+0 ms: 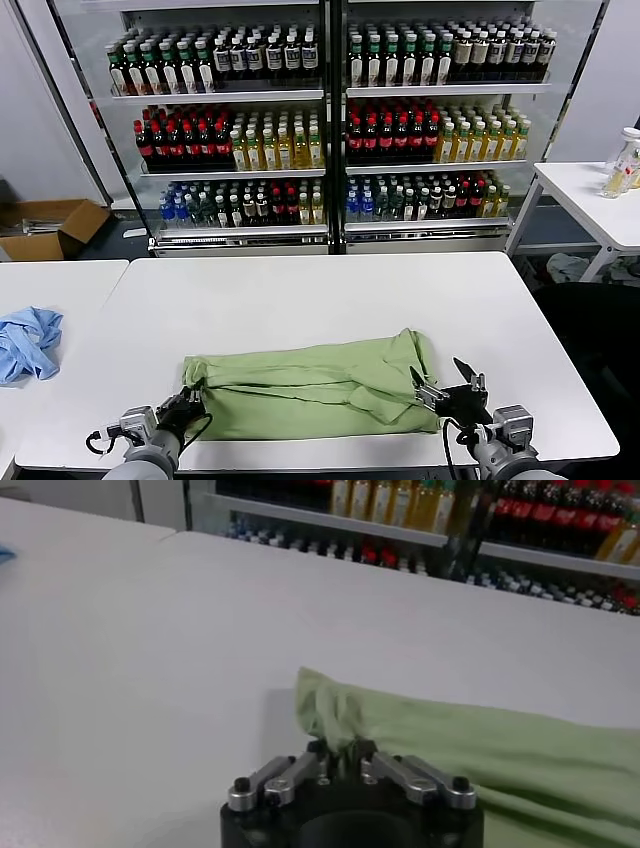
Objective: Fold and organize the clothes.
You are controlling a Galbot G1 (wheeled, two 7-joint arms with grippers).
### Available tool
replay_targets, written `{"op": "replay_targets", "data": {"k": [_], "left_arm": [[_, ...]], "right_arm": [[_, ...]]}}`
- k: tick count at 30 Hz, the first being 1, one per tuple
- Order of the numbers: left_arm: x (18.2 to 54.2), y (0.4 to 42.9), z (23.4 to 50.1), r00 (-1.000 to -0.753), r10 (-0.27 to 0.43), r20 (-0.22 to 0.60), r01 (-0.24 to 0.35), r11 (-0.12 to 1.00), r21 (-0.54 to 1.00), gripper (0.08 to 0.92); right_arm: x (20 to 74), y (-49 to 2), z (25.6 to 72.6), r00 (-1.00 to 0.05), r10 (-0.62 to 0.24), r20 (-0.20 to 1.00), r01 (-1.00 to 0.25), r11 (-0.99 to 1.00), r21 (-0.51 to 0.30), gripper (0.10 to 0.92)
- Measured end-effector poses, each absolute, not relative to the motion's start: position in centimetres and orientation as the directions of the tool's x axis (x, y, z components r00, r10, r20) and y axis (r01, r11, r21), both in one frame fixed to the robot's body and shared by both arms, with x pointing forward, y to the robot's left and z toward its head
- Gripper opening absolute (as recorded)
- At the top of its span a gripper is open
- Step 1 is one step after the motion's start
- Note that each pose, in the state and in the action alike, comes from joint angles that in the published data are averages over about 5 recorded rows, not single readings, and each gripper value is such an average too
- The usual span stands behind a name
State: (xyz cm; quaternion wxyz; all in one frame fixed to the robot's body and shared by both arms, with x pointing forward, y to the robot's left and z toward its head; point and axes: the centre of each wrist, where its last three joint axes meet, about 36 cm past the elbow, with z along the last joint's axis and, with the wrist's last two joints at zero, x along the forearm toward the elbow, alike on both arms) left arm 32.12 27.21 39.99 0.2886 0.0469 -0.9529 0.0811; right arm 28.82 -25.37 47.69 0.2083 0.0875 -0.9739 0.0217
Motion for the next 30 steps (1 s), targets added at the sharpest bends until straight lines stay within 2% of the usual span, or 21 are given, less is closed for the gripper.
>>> {"op": "replay_targets", "data": {"k": [5,12,17,24,27,30], "left_arm": [[32.2,27.0,40.3,-0.838,-0.051,0.544,-0.125,0.987,-0.099,0.092],[32.0,28.3,41.9,-0.853,-0.112,0.511,-0.125,0.992,0.009,0.087],[32.1,31.8,43.3,-0.853,-0.223,0.473,-0.174,0.974,0.146,0.087],[32.2,38.2,45.6,-0.826,-0.395,0.401,-0.279,0.906,0.317,0.087],[32.1,39.1,46.8,-0.829,-0.415,0.375,-0.296,0.894,0.335,0.087],[32.0,38.3,47.9,-0.849,-0.382,0.365,-0.282,0.912,0.299,0.087]], "right_arm": [[28.9,-25.6,47.9,-0.901,-0.156,0.404,-0.177,0.984,-0.014,0.823],[29.3,-26.0,48.3,-0.91,-0.146,0.388,-0.169,0.985,-0.024,0.823],[29.6,-26.4,48.6,-0.916,-0.139,0.377,-0.162,0.986,-0.032,0.823],[29.8,-26.6,48.9,-0.922,-0.128,0.364,-0.15,0.988,-0.033,0.823],[29.7,-26.7,48.9,-0.923,-0.123,0.365,-0.145,0.989,-0.033,0.823],[29.5,-26.8,49.0,-0.924,-0.117,0.364,-0.139,0.99,-0.035,0.823]]}}
